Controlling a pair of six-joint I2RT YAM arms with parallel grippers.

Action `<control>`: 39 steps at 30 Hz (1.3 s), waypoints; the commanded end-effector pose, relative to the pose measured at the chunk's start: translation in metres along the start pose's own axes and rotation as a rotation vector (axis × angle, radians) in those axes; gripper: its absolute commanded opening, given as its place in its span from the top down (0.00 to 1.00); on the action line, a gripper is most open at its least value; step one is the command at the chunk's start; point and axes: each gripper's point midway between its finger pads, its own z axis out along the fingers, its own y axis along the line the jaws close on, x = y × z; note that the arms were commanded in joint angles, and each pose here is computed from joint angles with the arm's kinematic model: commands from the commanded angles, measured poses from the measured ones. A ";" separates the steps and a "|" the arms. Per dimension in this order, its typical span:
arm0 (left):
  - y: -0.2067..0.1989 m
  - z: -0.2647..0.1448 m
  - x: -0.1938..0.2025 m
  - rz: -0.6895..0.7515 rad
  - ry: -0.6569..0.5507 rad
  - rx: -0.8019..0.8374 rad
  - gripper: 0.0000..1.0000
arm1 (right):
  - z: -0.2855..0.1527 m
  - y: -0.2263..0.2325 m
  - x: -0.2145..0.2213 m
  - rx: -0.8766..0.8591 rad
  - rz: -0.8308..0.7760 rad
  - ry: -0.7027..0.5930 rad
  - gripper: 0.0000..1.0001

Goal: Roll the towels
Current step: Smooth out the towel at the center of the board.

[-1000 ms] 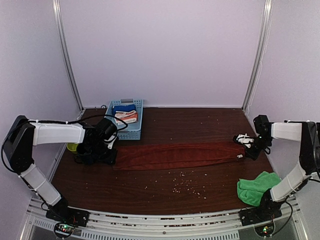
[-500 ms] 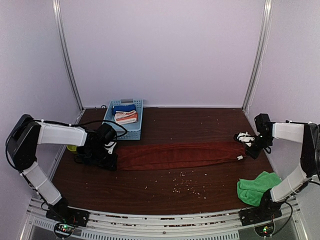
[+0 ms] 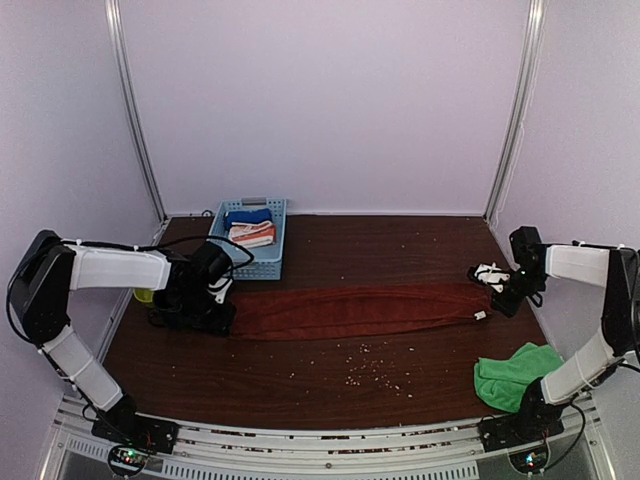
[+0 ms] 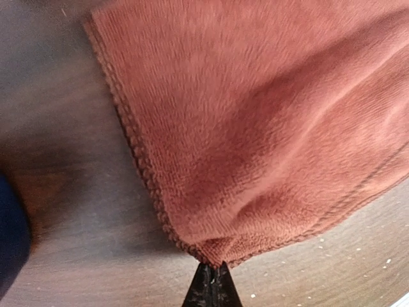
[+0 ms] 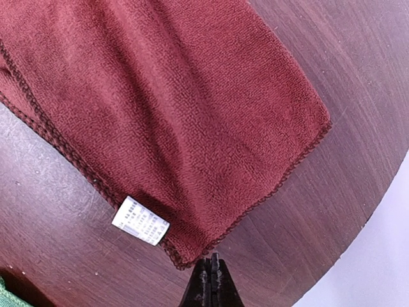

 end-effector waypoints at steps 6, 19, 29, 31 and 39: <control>-0.004 -0.043 -0.030 0.048 -0.109 -0.004 1.00 | -0.016 -0.007 -0.008 0.035 0.001 -0.022 1.00; 0.015 -0.035 -0.008 0.046 -0.057 -0.080 1.00 | -0.018 -0.010 0.005 0.039 0.019 0.002 1.00; 0.003 -0.039 -0.016 0.085 -0.102 -0.015 1.00 | -0.012 0.031 0.006 -0.101 -0.127 -0.039 0.81; -0.001 -0.041 -0.019 0.087 -0.111 0.002 1.00 | -0.007 0.028 0.005 -0.088 -0.121 -0.031 0.80; -0.011 -0.053 -0.028 0.102 -0.148 0.049 1.00 | 0.007 0.023 -0.002 -0.098 -0.132 -0.024 0.80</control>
